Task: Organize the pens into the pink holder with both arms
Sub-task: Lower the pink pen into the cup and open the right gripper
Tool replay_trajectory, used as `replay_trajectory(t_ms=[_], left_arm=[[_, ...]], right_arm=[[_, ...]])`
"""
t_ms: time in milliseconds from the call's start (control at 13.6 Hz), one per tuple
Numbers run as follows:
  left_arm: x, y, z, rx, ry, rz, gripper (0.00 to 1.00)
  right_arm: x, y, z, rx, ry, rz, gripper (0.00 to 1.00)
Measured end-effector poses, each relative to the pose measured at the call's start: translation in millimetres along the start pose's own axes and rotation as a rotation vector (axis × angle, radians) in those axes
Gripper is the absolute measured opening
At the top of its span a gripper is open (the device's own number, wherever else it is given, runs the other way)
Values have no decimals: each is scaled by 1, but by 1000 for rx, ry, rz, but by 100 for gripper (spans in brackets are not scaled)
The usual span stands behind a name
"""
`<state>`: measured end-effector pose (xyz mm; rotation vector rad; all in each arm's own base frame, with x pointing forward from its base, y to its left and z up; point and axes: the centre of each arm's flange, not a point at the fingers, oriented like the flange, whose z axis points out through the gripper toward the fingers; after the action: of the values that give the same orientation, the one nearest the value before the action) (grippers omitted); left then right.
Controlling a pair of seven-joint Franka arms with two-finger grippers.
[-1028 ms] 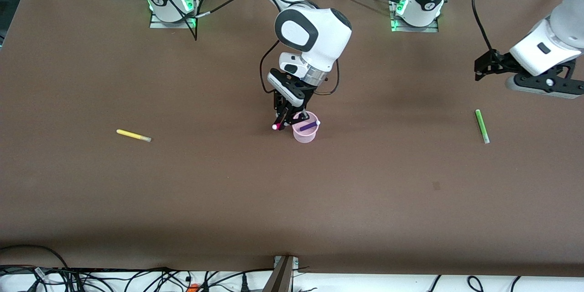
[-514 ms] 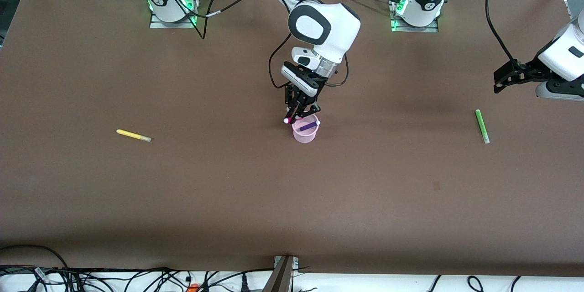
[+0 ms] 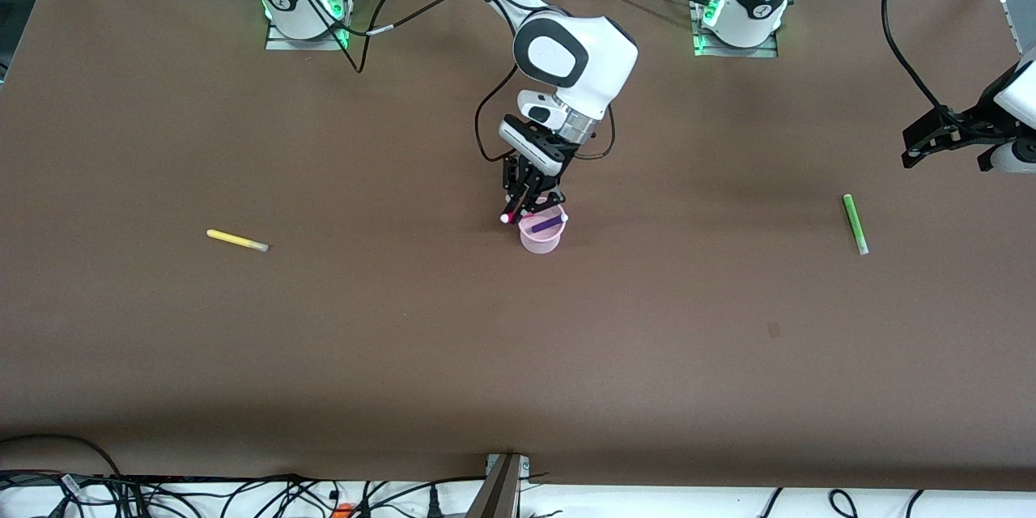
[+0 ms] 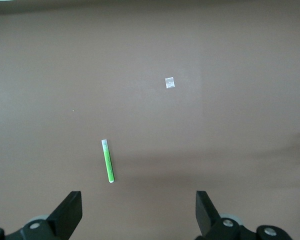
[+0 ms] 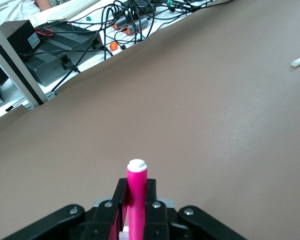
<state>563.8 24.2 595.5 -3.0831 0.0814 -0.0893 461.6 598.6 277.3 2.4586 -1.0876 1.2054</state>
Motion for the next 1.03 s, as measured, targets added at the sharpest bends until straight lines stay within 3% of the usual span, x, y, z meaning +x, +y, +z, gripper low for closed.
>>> replay_trajectory(t_ms=[440,587,881,1028], left_arm=[[0,10,6,-5,-18,18,100],[0,13,5,-9,-16,20,100],[0,16,6,-12,-22,25,100],[0,18,5,-13,-23,29,100]], right_arm=[[-6,1,-1,2,2,-8,20],[-6,1,-1,3,3,-8,34],[3,-4,-8,12,3,11,78],[21,-8,-20,-3,-44,-1,98]])
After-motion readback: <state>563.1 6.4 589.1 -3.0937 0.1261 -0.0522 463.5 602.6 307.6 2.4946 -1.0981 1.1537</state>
